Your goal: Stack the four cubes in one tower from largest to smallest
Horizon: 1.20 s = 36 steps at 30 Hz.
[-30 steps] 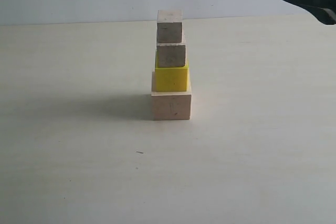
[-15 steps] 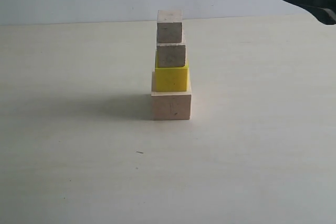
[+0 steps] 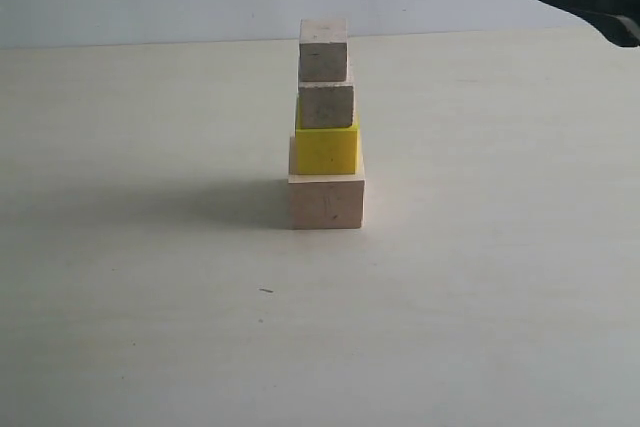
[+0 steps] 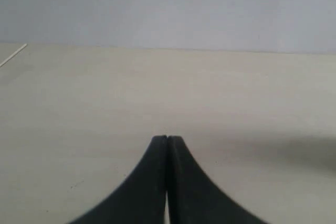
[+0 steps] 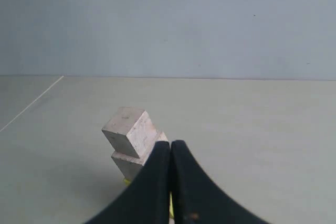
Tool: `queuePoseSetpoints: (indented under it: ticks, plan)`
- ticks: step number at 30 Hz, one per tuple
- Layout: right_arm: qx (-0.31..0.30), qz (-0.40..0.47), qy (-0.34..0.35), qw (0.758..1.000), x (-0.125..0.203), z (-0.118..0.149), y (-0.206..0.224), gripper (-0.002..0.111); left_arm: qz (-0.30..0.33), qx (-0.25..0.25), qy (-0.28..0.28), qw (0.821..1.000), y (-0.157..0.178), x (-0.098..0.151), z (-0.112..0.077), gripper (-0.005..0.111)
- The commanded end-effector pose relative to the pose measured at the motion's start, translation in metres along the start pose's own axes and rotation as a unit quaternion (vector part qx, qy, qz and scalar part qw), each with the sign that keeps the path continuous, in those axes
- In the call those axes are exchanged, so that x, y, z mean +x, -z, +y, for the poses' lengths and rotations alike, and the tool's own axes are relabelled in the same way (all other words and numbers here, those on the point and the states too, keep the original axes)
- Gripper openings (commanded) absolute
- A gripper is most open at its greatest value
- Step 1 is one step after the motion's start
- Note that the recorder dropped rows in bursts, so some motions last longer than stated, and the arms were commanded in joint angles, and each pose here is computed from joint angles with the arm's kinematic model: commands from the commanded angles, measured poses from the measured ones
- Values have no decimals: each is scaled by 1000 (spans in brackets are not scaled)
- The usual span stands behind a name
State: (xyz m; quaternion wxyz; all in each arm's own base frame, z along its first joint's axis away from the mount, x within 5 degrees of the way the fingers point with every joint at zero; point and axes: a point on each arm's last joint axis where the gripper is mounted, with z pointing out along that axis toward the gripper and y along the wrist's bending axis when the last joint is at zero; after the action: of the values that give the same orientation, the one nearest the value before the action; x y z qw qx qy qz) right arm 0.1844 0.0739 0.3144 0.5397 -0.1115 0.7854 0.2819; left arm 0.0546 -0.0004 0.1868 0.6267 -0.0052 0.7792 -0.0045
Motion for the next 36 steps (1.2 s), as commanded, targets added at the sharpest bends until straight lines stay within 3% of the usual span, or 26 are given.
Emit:
queuePoseSetpoints:
  ticks: [1, 31, 36]
  plan:
    - [-2, 1, 2, 1000, 1, 1, 1, 0, 24, 2, -14, 1000, 0, 5, 0, 0]
    - [-2, 1, 3, 1000, 1, 1, 1, 0, 27, 0, -19, 999, 0, 6, 0, 0]
    - [7, -24, 37, 999, -5, 6, 15, 0, 27, 0, -19, 999, 0, 6, 0, 0]
